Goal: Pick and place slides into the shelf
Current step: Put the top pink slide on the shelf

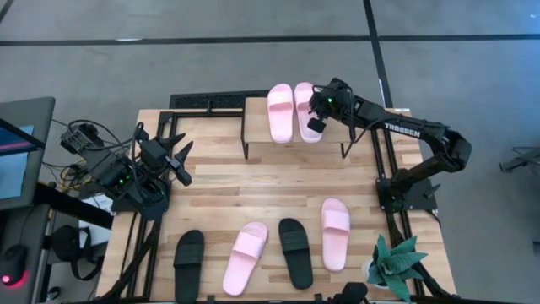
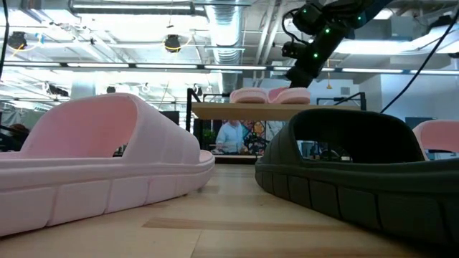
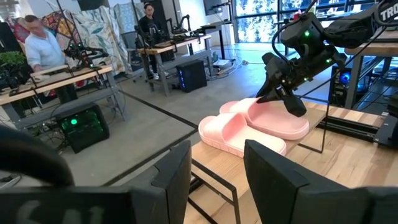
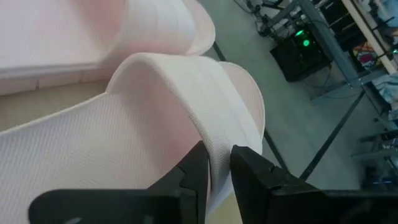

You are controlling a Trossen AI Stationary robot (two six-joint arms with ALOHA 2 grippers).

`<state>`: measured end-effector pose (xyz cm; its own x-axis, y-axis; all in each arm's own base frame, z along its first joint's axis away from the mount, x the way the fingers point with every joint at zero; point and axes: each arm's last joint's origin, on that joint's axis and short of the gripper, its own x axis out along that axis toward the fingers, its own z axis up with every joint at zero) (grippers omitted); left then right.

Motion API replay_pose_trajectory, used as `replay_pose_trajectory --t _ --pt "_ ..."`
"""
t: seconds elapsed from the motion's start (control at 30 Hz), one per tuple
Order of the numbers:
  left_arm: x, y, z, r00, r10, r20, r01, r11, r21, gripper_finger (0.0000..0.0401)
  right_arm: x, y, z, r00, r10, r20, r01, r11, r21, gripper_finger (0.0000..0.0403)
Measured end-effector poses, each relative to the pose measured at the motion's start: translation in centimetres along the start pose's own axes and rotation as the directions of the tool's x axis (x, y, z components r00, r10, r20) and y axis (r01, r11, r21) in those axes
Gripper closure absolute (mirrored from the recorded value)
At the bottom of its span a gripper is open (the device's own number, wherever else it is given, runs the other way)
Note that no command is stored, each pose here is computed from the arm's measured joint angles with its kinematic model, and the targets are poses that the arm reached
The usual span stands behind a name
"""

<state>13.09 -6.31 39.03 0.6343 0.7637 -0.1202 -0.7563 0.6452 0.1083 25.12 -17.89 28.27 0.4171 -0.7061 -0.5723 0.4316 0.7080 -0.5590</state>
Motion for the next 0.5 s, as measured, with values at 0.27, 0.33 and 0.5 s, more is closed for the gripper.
replay_pose_trajectory --t 0.27,0.33,0.5 --pt "0.01 0.0 -0.01 1.0 0.001 0.0 -0.001 1.0 0.0 0.0262 0.0 0.09 -0.02 1.0 0.022 0.005 -0.022 0.999 0.032 0.0345" --pt "0.01 0.0 0.0 1.0 0.001 0.001 -0.001 1.0 0.001 0.0262 0.0 0.11 -0.04 1.0 0.026 0.004 -0.026 0.999 0.032 0.0345" --pt "0.0 0.0 0.0 1.0 0.001 0.002 -0.001 1.0 0.001 0.0262 0.01 0.09 0.02 1.0 0.025 0.011 -0.026 0.998 0.054 0.0346"
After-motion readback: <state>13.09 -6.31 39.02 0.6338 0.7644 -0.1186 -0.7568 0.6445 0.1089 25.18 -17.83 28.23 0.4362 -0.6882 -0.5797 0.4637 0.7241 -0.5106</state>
